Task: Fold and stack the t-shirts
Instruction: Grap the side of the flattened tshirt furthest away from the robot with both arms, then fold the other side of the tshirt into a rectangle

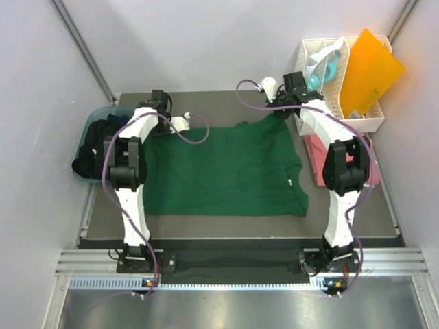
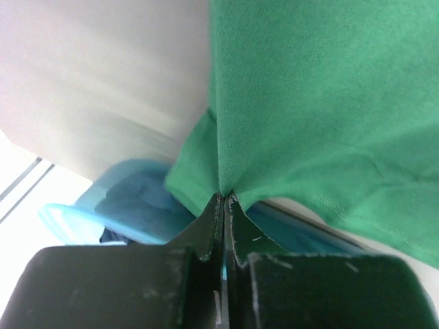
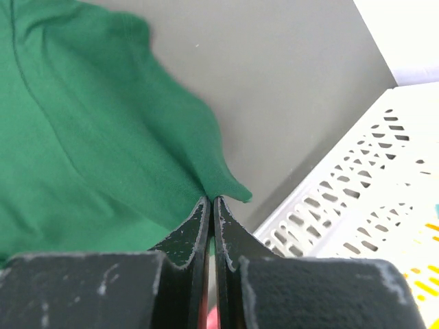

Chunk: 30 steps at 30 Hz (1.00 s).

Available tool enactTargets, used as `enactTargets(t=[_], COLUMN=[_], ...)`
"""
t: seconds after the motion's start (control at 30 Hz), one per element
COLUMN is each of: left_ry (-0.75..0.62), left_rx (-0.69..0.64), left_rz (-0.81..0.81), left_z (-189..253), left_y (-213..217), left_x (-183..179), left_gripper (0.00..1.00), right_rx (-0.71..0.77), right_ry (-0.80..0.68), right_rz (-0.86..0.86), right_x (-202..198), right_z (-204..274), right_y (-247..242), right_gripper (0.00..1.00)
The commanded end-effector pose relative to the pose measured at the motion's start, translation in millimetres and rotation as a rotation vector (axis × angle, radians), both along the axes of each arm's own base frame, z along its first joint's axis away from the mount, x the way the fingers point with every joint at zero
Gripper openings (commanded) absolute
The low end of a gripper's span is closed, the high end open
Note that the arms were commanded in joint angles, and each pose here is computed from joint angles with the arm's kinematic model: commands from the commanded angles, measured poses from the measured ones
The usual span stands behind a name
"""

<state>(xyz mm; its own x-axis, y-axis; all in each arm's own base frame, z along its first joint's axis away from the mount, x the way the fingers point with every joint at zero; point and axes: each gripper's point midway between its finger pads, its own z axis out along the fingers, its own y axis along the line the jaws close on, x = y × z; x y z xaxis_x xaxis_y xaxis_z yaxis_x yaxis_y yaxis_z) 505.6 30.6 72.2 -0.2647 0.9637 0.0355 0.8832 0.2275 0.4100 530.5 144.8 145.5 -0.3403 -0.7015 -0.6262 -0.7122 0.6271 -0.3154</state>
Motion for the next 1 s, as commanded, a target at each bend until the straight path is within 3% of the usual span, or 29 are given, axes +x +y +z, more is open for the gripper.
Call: enactTargets(t=[0.0,0.37,0.97], left_ry=[-0.110,-0.062,0.091], left_rx=[0.006,-0.003,-0.015], left_rz=[0.020,-0.005,-0.058], left_z=[48,62,46], left_y=[6,5,5], left_x=[-2,-37,-120], left_gripper=[0.00,0.00,0.00], right_rx=[0.002,-0.077,-0.193], right_ry=[-0.040,0.142,0.200], right_rz=[0.084,0.250,0.384], right_x=[-24,-92,-166], right_z=[42,11,37], right_y=[-5,-16,-37], right_gripper=[0.00,0.00,0.00])
